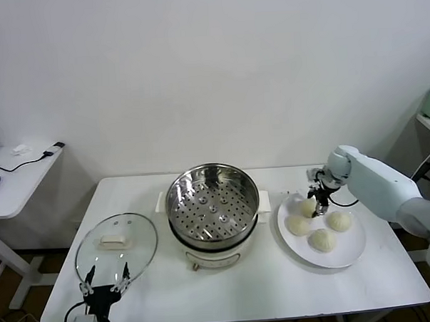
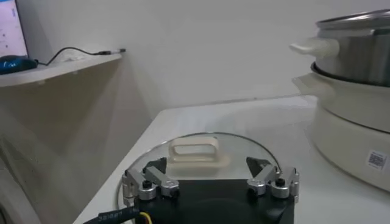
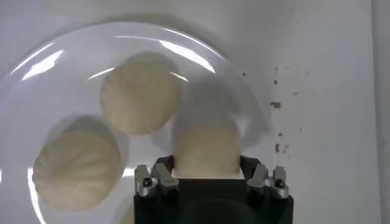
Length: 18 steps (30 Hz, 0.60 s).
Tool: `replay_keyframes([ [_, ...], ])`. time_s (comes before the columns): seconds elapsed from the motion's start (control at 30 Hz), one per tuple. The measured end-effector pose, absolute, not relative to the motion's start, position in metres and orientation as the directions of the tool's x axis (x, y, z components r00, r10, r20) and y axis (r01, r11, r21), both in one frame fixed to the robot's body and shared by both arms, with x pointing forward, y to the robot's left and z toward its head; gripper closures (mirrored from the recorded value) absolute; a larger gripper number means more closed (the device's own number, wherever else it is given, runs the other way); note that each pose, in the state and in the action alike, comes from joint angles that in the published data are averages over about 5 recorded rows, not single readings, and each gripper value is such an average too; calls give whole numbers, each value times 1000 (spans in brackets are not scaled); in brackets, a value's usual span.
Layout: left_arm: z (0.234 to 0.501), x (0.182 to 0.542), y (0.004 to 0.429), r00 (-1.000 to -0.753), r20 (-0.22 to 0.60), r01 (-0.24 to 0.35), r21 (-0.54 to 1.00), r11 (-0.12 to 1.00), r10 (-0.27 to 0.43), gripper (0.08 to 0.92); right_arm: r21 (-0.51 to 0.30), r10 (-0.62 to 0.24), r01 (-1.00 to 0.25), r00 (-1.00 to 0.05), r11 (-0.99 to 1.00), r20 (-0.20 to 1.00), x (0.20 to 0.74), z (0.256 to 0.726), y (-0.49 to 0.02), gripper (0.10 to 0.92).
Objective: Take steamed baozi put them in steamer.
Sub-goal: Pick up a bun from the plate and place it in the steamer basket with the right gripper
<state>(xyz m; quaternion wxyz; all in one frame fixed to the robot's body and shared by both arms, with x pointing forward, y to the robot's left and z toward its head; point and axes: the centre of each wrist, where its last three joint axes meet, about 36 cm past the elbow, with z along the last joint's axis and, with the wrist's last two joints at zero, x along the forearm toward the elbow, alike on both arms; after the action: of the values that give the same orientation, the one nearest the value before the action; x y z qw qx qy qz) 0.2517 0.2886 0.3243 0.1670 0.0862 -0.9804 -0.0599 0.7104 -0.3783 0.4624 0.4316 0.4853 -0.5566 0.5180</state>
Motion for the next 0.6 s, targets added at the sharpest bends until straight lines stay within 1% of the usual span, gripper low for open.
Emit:
replay_keyframes([
  [0.17,325,250,285,-932,310,-147,149,978,-188,177,-194,-115,-979,-186,-60,976,714,491,-378,343],
  [0.3,326,250,284,-933,308,-146,151,978,-187,177,-242,-154,-961,-221,-134,963,722,535,-363,344],
  [0.43,328,251,283,-934,306,-142,152,978,-184,177,-305,-205,-918,-257,-253,944,732,598,-332,342],
  [0.6,330,253,283,-934,307,-141,153,978,-183,177,-377,-278,-809,-274,-451,921,730,674,-267,336],
])
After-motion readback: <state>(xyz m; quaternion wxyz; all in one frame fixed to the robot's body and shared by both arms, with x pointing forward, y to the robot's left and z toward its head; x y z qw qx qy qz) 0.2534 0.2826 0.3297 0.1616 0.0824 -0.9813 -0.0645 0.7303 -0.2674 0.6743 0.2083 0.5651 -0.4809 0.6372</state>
